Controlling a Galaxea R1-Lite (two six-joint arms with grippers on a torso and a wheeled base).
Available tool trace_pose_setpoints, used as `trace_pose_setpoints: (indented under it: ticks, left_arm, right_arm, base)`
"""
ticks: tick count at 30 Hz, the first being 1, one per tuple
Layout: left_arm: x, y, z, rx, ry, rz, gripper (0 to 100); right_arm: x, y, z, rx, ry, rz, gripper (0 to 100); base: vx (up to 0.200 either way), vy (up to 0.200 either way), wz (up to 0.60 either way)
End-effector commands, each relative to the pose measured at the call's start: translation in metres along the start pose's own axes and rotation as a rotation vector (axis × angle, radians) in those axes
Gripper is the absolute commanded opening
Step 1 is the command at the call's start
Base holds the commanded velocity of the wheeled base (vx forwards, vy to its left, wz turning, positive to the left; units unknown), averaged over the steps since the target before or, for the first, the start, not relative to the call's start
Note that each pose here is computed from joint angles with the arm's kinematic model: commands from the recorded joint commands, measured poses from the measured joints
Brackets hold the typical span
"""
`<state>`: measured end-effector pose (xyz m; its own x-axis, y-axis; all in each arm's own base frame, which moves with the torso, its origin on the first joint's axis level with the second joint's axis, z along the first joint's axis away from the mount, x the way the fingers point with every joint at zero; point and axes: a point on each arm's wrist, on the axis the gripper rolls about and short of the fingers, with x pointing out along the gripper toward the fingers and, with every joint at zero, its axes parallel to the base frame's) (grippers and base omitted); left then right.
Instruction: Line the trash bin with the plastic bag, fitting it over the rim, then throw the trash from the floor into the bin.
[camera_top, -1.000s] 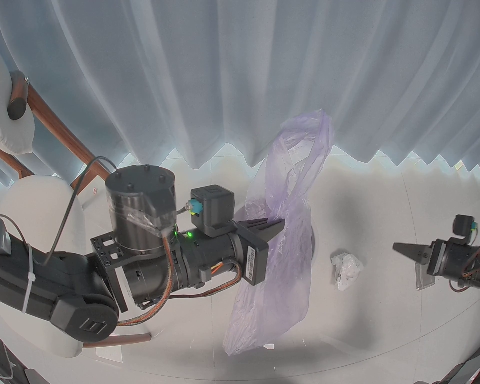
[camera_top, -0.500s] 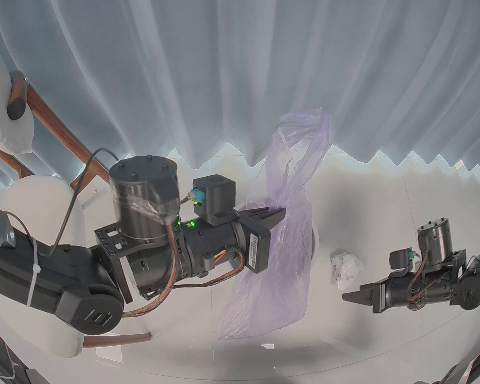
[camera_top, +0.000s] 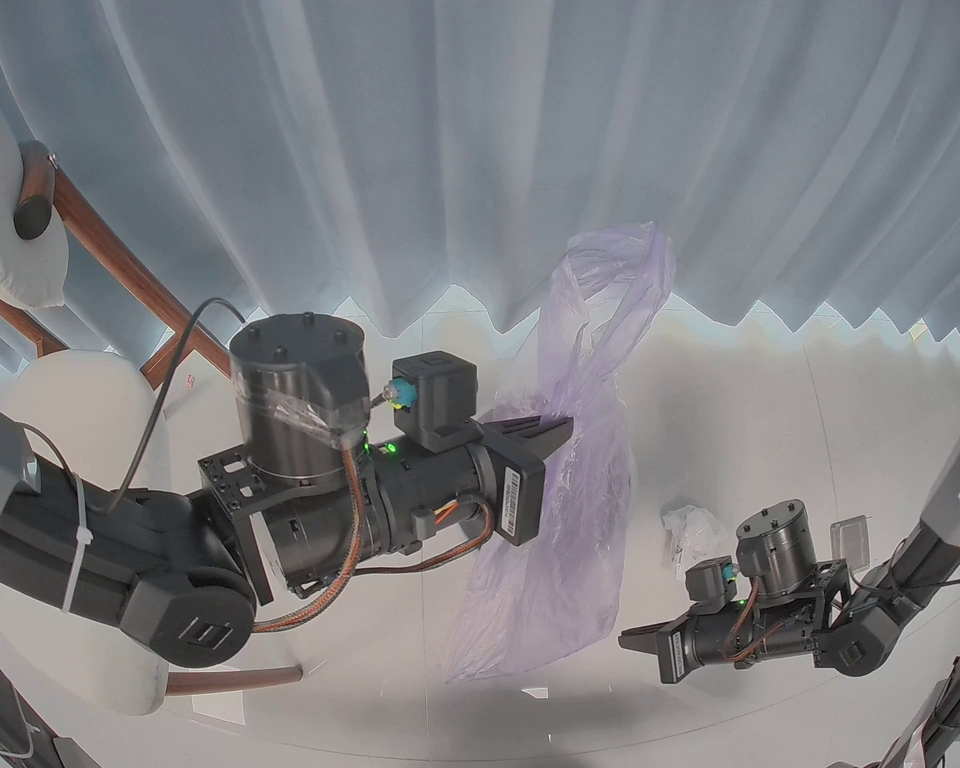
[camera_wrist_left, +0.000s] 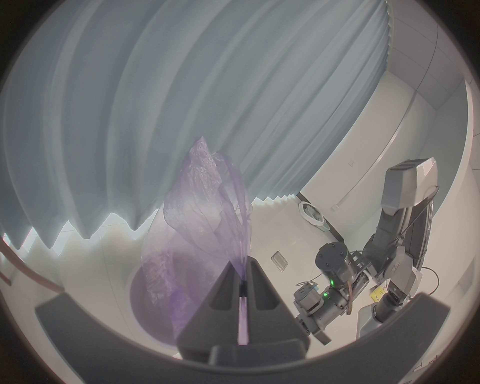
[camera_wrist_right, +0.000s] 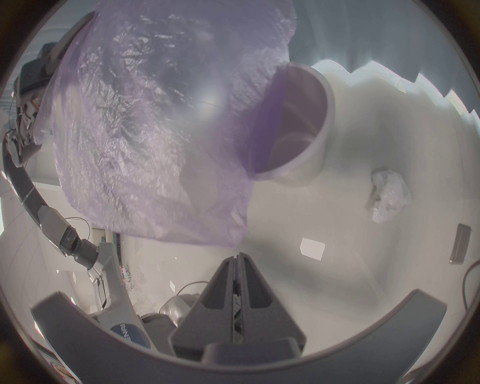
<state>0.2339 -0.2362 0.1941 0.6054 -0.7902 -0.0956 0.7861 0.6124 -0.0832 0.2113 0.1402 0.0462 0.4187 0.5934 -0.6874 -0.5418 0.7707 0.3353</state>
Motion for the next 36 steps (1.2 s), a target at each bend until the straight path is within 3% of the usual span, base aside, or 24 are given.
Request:
trace_pose_setpoints:
  ticks: [1, 4, 5, 6, 10, 18, 22, 26, 31, 36]
  left_arm:
    - [0.002, 0.001, -0.002, -0.002, 0.005, 0.001, 0]
    - [0.002, 0.000, -0.001, -0.005, 0.000, 0.001, 0]
    - [0.002, 0.000, -0.001, -0.005, 0.000, 0.001, 0]
    - [0.002, 0.000, 0.000, -0.004, -0.005, 0.000, 0]
    - [0.002, 0.000, 0.000, -0.002, -0.006, -0.003, 0]
    - [0.011, 0.001, 0.007, -0.001, -0.035, -0.004, 0]
    - [0.014, 0.001, 0.004, -0.001, -0.026, -0.001, 0]
    - [0.014, -0.001, 0.001, -0.002, -0.015, -0.007, 0]
    - [0.019, 0.000, -0.004, -0.004, 0.002, -0.005, 0]
    - [0.022, 0.000, -0.011, -0.003, 0.024, 0.004, 0]
  right_arm:
    - [0.038, -0.005, 0.000, -0.013, -0.023, 0.017, 0]
    - [0.049, -0.004, 0.026, 0.008, -0.193, 0.055, 0]
    - [0.049, -0.004, 0.026, 0.008, -0.193, 0.055, 0]
    - [0.050, 0.000, 0.045, 0.059, -0.284, 0.087, 0]
    - [0.046, 0.006, 0.079, 0.161, -0.419, 0.118, 0]
    - [0.045, -0.012, 0.144, 0.196, -0.667, 0.039, 0]
    - [0.060, -0.016, 0.152, 0.171, -0.701, -0.025, 0]
    - [0.086, -0.026, 0.142, 0.086, -0.671, -0.127, 0]
    - [0.094, -0.017, 0.135, 0.044, -0.640, -0.115, 0]
    - [0.103, -0.011, 0.116, 0.043, -0.522, -0.127, 0]
  base:
    - [0.000, 0.000, 0.00]
    - [0.000, 0.000, 0.00]
    - [0.000, 0.000, 0.00]
    - [0.000, 0.000, 0.00]
    - [0.000, 0.000, 0.00]
    - [0.000, 0.000, 0.00]
    - [0.000, 0.000, 0.00]
    - [0.000, 0.000, 0.00]
    - [0.000, 0.000, 0.00]
    - [0.000, 0.000, 0.00]
